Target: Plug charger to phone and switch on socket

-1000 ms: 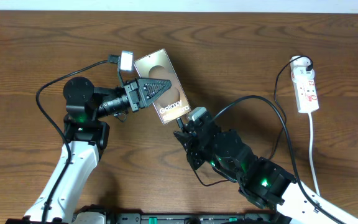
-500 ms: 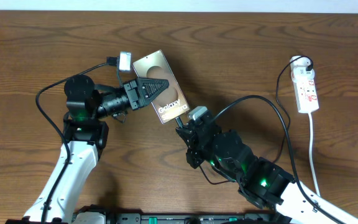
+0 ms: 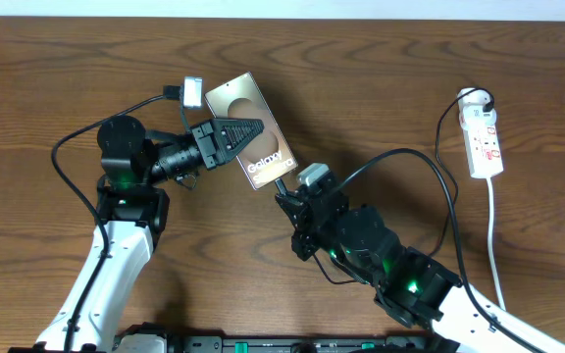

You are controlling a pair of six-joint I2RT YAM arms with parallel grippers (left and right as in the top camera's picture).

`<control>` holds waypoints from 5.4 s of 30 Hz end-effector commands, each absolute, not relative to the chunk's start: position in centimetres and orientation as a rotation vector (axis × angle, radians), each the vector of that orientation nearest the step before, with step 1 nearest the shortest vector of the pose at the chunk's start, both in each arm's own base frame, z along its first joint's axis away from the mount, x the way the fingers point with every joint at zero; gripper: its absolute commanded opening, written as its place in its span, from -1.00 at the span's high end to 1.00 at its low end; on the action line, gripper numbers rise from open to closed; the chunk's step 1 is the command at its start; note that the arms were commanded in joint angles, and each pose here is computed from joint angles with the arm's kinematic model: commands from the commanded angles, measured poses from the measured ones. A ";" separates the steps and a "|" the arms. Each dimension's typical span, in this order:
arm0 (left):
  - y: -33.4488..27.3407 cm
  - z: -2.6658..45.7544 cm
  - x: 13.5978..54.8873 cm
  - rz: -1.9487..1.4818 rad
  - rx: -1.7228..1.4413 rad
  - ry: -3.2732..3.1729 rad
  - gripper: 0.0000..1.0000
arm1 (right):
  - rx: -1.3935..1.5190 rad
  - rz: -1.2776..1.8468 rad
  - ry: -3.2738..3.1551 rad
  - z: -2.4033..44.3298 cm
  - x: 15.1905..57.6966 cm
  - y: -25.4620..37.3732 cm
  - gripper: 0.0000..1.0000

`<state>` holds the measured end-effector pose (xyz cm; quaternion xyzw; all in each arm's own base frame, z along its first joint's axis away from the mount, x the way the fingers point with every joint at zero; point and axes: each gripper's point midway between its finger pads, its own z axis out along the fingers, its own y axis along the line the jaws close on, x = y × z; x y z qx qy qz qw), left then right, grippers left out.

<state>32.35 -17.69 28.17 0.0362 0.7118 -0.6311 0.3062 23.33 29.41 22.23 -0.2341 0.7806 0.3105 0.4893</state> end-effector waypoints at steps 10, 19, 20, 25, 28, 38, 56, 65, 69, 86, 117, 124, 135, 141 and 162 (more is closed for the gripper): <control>-18.7 28.2 30.7 -1.705 0.226 1.886 0.85 | -0.501 0.854 1.704 28.2 23.8 30.7 0.98; -18.7 28.1 30.7 -1.704 0.224 1.886 0.85 | -0.494 0.865 1.825 26.0 23.2 30.3 0.73; -18.7 28.1 30.7 -1.704 0.224 1.886 0.86 | -0.501 0.873 1.823 26.1 23.0 30.3 0.64; -18.7 28.1 30.7 -1.704 0.224 1.887 0.85 | -0.495 0.909 1.772 28.2 22.1 29.4 0.25; -18.7 28.1 30.8 -1.700 0.217 1.886 0.86 | -0.501 0.899 1.792 28.2 21.3 28.3 -0.01; -18.7 26.4 32.3 -1.627 0.070 1.944 0.85 | -0.499 0.828 1.872 27.7 18.8 23.8 -0.96; -25.3 17.5 33.4 -1.681 0.239 2.230 0.86 | -0.322 0.812 1.915 27.9 16.0 17.0 -0.99; -22.0 8.6 34.0 -1.477 0.119 2.533 0.85 | -0.319 0.794 1.970 26.6 15.8 16.7 -0.98; -20.2 5.4 32.6 -1.278 0.118 2.688 0.85 | -0.321 0.788 1.976 26.5 15.7 16.7 -0.99; -21.8 5.8 30.2 -1.397 0.364 2.642 0.85 | -0.339 0.749 2.035 25.0 15.4 16.2 -0.99; -21.4 -0.3 30.7 -1.327 0.313 2.745 0.53 | -0.377 0.670 2.149 22.3 14.5 15.1 -0.99; -21.2 -0.6 30.9 -1.289 0.305 2.759 0.46 | -0.385 0.651 2.175 21.7 14.3 14.8 -0.99; -20.0 -1.8 31.5 -1.147 0.228 2.820 0.38 | -0.390 0.636 2.192 21.3 14.2 14.6 -0.99; -19.0 -2.7 31.9 -1.034 0.199 2.853 0.29 | -0.391 0.633 2.195 21.2 14.2 14.5 -0.99; -16.1 -4.8 31.1 -0.763 0.143 2.976 0.19 | -0.361 0.588 2.184 21.2 14.7 13.9 -0.99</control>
